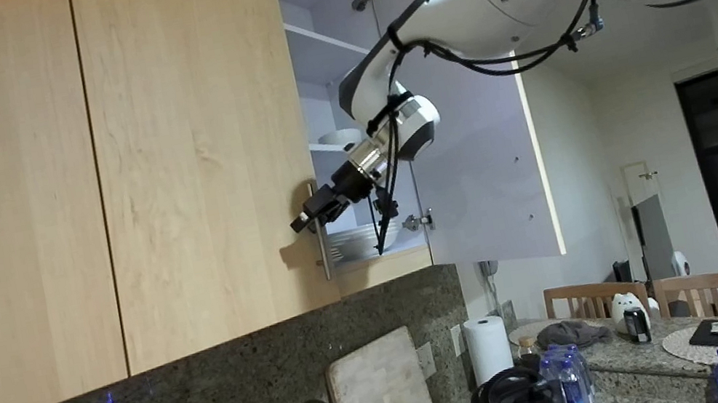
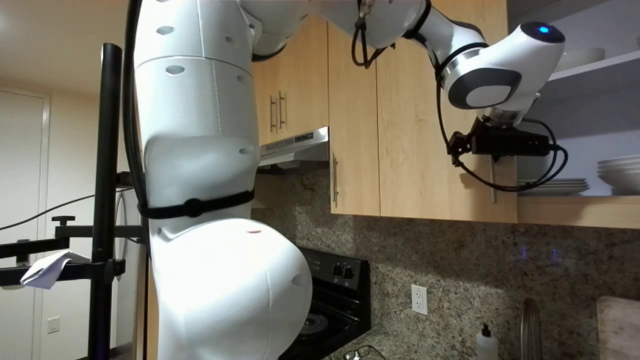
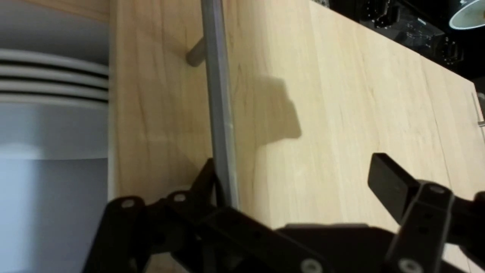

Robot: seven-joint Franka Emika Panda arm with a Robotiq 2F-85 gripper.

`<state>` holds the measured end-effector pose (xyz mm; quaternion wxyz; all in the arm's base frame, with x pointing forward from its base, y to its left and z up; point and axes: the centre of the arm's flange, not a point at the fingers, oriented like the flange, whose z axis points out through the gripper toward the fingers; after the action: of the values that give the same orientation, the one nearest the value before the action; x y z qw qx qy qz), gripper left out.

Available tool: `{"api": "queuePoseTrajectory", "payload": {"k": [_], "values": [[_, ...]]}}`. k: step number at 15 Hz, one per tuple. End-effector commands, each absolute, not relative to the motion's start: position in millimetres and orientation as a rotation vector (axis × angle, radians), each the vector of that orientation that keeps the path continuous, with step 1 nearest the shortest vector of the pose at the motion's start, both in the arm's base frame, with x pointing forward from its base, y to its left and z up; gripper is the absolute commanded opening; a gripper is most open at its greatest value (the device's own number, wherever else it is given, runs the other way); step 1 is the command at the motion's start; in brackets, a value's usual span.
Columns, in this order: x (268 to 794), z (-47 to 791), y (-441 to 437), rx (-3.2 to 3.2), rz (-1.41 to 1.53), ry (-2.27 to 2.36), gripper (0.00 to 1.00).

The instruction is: Open the left door of the first upper cabinet from the right

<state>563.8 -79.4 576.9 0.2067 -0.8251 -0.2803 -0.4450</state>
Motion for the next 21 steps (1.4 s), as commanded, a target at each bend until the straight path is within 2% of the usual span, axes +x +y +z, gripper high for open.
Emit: {"api": "queuePoseTrajectory", "payload": {"k": [1,12,21], "values": [[547.3,566.8,-36.3,-2.284,-1.192,-0.813,1.0],[512.6,543.1,-39.3,-2.199,-1.105,-0.977,1.0],[482.3,536.3,-15.1,-2.215,-1.209,-0.899,1.0]]}}
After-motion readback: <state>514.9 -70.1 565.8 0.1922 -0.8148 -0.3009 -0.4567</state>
